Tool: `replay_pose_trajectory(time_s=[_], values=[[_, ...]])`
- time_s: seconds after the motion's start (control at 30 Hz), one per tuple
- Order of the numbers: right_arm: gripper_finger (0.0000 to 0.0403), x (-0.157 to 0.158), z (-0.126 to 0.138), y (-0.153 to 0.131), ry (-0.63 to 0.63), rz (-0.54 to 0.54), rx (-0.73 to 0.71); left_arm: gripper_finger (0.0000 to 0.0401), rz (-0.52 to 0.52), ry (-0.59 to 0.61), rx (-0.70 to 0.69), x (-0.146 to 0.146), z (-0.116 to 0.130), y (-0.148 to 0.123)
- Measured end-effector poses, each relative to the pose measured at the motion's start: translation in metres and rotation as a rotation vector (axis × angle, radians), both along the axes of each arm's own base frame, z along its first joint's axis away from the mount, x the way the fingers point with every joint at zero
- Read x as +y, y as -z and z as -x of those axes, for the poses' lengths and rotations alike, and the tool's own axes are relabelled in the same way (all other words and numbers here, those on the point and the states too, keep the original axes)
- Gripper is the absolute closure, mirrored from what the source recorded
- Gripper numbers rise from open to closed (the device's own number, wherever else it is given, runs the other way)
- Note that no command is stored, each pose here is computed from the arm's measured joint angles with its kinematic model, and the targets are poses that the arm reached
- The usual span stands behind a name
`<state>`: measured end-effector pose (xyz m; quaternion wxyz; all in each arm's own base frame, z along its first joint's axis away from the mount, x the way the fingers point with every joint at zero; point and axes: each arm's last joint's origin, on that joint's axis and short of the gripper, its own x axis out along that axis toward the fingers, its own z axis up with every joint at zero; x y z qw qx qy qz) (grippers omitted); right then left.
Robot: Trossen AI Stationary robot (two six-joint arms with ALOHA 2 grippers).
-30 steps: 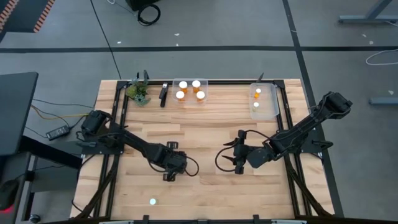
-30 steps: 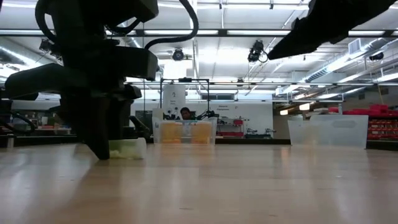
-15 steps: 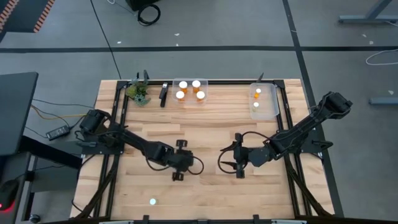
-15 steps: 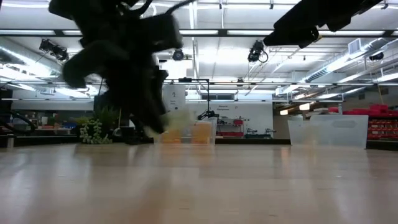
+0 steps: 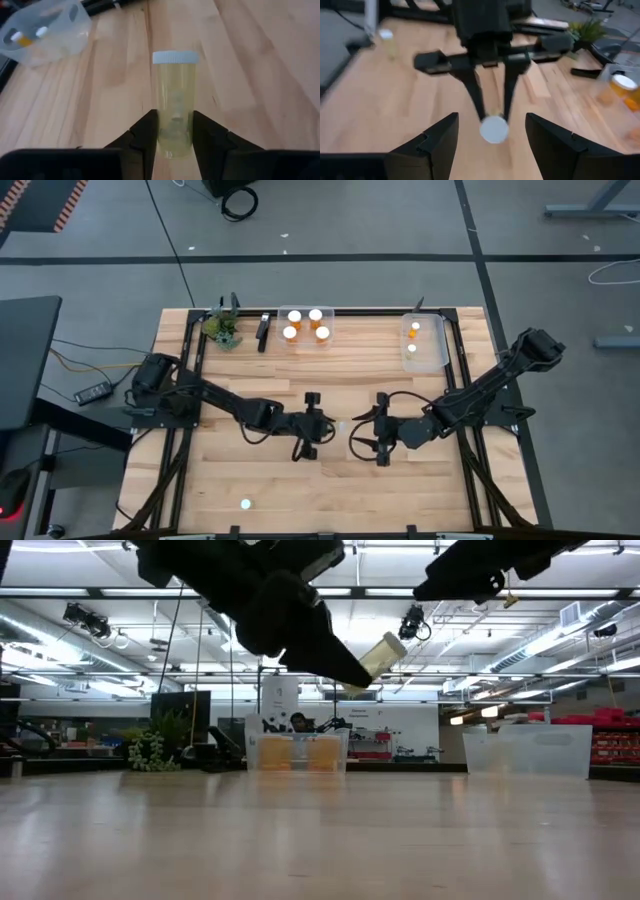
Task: Pick and place medicine bottles into bin by pill shape (circle, oval)
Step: Put the top small yellow pill bottle into the right transparent bin
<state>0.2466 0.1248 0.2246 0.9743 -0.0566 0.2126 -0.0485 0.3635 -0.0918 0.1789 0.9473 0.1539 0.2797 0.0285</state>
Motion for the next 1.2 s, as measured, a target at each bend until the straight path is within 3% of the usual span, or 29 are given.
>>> replay_pose_trajectory(time_s=[0.47,0.97,1.2], values=[[0.0166,-0.002,-0.001,-0.003,0.029,0.106,0.026,0.029,0.017,0.003,-0.164,0.005,-0.015,-0.002],[0.0167,-0.003,-0.002,-0.003,0.033,0.12,0.022,0.0285,0.018,0.013,-0.269,0.004,-0.019,-0.012],[0.0189,-0.004,-0.002,-0.003,0.04,0.123,0.021,0.0288,0.019,0.014,-0.283,0.004,-0.02,-0.013]])
